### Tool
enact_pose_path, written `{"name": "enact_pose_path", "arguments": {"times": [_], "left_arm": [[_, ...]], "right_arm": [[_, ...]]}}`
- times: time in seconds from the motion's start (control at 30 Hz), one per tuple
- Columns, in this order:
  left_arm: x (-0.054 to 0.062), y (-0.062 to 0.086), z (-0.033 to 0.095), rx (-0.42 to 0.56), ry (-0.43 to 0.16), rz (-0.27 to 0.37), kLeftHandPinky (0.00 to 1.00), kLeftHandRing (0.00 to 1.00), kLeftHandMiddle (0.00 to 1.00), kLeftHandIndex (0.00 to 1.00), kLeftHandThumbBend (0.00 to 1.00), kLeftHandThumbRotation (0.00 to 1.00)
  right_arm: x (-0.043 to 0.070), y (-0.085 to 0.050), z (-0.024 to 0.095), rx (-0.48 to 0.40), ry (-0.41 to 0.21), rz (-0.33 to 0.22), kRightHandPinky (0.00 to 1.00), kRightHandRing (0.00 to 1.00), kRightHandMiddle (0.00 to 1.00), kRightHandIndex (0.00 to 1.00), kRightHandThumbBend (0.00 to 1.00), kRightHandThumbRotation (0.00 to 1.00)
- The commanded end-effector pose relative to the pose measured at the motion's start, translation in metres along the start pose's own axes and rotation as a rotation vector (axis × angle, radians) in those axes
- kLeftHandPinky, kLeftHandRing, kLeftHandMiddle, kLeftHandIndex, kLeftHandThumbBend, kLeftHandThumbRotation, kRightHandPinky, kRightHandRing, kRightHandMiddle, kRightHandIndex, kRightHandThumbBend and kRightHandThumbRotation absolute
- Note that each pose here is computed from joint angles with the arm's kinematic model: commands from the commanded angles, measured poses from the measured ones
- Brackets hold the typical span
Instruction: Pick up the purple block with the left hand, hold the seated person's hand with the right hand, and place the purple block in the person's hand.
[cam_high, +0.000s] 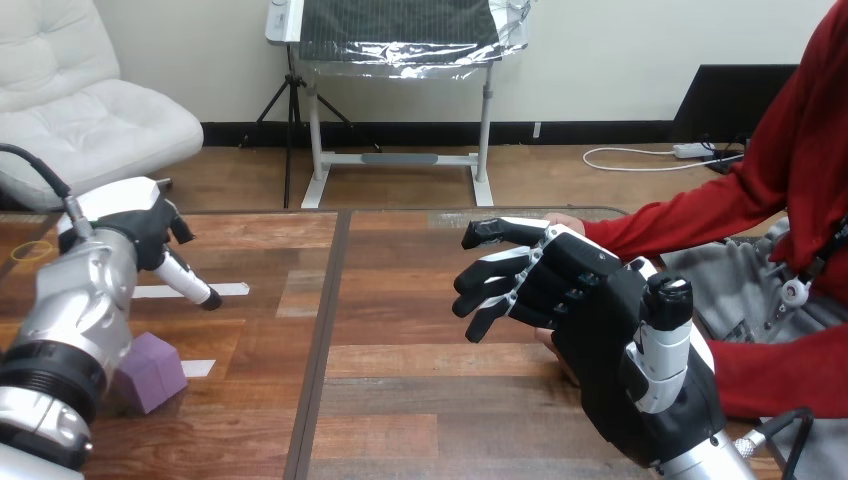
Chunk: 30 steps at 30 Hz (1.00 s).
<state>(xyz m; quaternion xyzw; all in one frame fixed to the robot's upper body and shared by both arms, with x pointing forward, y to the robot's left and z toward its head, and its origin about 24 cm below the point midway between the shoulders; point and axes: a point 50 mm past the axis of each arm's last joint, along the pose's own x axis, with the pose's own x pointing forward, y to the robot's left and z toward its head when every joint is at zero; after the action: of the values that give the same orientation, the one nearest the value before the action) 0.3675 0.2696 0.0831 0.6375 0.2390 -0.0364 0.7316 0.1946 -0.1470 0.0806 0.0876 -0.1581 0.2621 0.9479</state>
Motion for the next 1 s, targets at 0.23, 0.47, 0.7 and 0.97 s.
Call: {"name": "enact_pose_path", "arguments": {"times": [0.23,0.47,0.7,0.97], "left_arm": [[-0.002,0.016,0.001,0.004,-0.012,0.007,0.68,0.83,0.84,0.8,0.84,0.29],[-0.001,0.013,-0.001,0.011,0.006,-0.013,0.7,0.84,0.85,0.82,0.85,0.32],[0.0,0.01,-0.003,0.016,0.015,-0.039,0.71,0.85,0.85,0.83,0.86,0.33],[0.0,0.007,-0.004,0.018,0.027,-0.076,0.71,0.84,0.85,0.83,0.85,0.34]], "right_arm": [[0.011,-0.001,0.011,-0.026,-0.08,0.016,0.43,0.56,0.6,0.7,0.93,1.0],[0.011,-0.002,0.011,-0.024,-0.078,0.016,0.43,0.56,0.6,0.7,0.94,1.0],[0.011,-0.002,0.011,-0.029,-0.079,0.012,0.43,0.56,0.6,0.7,0.94,1.0],[0.011,-0.002,0.011,-0.03,-0.078,0.013,0.42,0.56,0.6,0.69,0.94,1.0]]}}
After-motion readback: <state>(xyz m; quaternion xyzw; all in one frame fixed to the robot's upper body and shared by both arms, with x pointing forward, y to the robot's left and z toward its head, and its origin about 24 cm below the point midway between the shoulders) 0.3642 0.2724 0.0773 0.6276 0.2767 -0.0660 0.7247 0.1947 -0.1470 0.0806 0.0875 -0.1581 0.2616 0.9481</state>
